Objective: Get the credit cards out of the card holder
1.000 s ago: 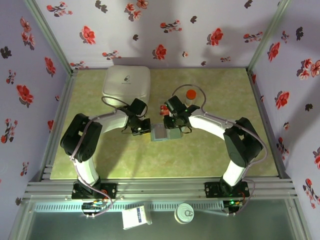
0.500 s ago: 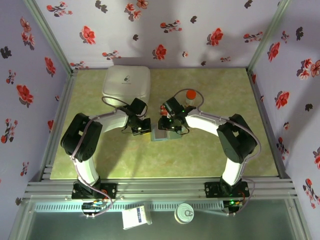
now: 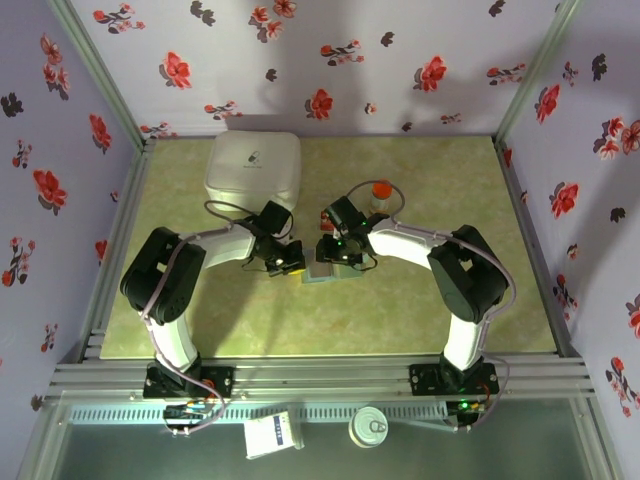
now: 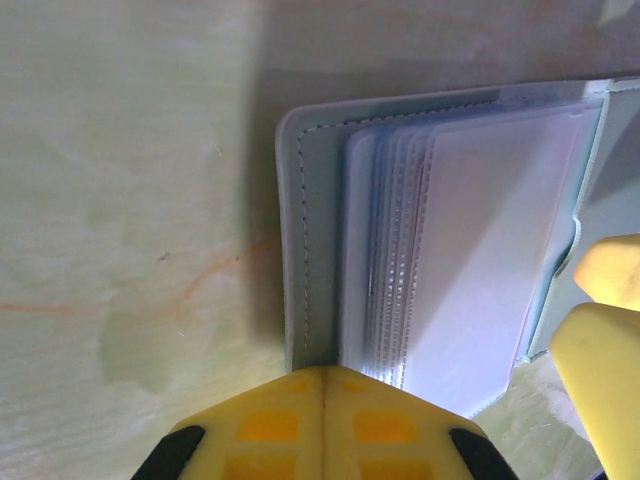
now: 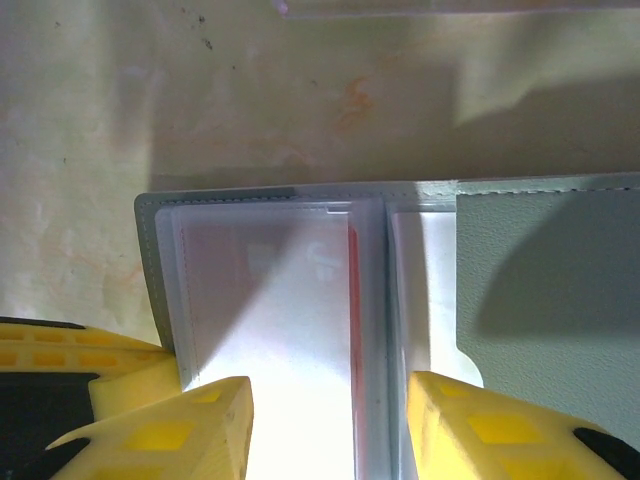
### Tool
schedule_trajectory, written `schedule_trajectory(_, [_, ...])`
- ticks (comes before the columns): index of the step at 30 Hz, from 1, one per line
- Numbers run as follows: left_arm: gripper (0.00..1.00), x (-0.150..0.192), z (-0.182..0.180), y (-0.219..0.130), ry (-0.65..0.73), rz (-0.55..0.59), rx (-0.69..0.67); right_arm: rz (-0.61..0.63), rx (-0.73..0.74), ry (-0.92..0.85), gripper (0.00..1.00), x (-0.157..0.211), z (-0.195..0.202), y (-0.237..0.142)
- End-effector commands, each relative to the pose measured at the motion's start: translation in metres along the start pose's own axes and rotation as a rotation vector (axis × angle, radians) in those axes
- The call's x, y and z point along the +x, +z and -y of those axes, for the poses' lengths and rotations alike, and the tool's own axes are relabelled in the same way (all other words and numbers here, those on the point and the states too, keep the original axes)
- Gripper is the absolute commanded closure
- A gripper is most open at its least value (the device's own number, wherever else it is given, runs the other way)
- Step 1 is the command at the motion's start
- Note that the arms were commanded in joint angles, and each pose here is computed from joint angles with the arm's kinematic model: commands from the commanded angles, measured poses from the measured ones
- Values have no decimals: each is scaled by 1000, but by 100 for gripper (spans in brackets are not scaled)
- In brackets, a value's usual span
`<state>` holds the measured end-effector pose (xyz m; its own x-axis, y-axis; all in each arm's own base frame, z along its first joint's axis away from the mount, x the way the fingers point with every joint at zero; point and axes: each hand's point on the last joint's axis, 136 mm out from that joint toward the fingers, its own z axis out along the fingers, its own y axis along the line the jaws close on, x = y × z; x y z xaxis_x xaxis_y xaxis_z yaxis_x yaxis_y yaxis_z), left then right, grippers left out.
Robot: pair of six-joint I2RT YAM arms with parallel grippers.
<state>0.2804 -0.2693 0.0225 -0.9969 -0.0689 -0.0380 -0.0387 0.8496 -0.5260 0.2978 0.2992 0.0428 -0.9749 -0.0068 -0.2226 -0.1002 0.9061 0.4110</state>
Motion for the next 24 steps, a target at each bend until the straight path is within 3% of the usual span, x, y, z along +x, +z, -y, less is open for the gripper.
schedule_trajectory(1, [100, 2, -21, 2, -22, -14, -65, -2, -39, 31, 55, 0, -9, 1])
schedule_trajectory(11, [100, -1, -23, -3, -23, -3, -60, -17, -151, 95, 54, -5, -26, 12])
schedule_trajectory(16, [100, -1, -24, -2, -23, -4, -60, -24, -219, 118, 59, -8, -34, 19])
schedule_trajectory(24, [100, -3, -27, -4, -28, -4, -69, -36, -127, 120, 60, 0, -14, 23])
